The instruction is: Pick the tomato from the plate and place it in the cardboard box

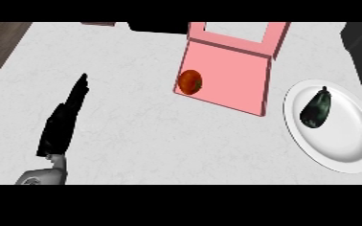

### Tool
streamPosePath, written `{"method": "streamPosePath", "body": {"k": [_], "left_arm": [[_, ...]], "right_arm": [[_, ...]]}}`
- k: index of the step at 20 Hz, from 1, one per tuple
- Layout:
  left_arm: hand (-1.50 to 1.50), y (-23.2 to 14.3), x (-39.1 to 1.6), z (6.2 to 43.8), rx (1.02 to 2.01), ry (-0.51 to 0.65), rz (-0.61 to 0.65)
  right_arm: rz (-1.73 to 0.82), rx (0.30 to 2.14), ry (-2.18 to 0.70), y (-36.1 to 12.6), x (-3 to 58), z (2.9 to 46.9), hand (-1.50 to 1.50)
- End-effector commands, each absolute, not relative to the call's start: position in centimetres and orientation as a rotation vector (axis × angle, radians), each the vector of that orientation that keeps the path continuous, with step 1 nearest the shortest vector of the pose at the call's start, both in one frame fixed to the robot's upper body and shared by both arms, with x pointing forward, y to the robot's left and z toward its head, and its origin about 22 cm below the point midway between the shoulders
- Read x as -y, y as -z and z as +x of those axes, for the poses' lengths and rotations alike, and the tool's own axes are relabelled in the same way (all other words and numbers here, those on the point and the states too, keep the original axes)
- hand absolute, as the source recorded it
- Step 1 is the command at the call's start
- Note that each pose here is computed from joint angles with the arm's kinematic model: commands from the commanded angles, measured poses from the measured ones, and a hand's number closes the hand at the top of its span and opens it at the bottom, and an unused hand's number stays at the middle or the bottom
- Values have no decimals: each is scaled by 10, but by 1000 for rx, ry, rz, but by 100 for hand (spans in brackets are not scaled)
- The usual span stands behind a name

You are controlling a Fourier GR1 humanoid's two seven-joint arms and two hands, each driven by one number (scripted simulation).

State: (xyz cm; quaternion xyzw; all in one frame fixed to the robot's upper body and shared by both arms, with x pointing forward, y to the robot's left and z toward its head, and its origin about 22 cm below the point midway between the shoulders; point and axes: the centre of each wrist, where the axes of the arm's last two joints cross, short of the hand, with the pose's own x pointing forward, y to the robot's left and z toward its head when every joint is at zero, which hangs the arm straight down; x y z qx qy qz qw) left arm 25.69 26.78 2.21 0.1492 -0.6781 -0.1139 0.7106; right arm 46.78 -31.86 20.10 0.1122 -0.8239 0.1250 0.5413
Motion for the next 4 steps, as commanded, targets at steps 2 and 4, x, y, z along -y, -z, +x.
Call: {"method": "streamPosePath", "body": {"k": [2, 4], "left_arm": [[0, -21, -263, 255, 1522, 264, 308], [0, -25, -259, 259, 1531, 278, 310]], "right_arm": [[237, 1977, -275, -209, 380, 448, -150], [250, 1974, -314, -202, 391, 442, -150]]}}
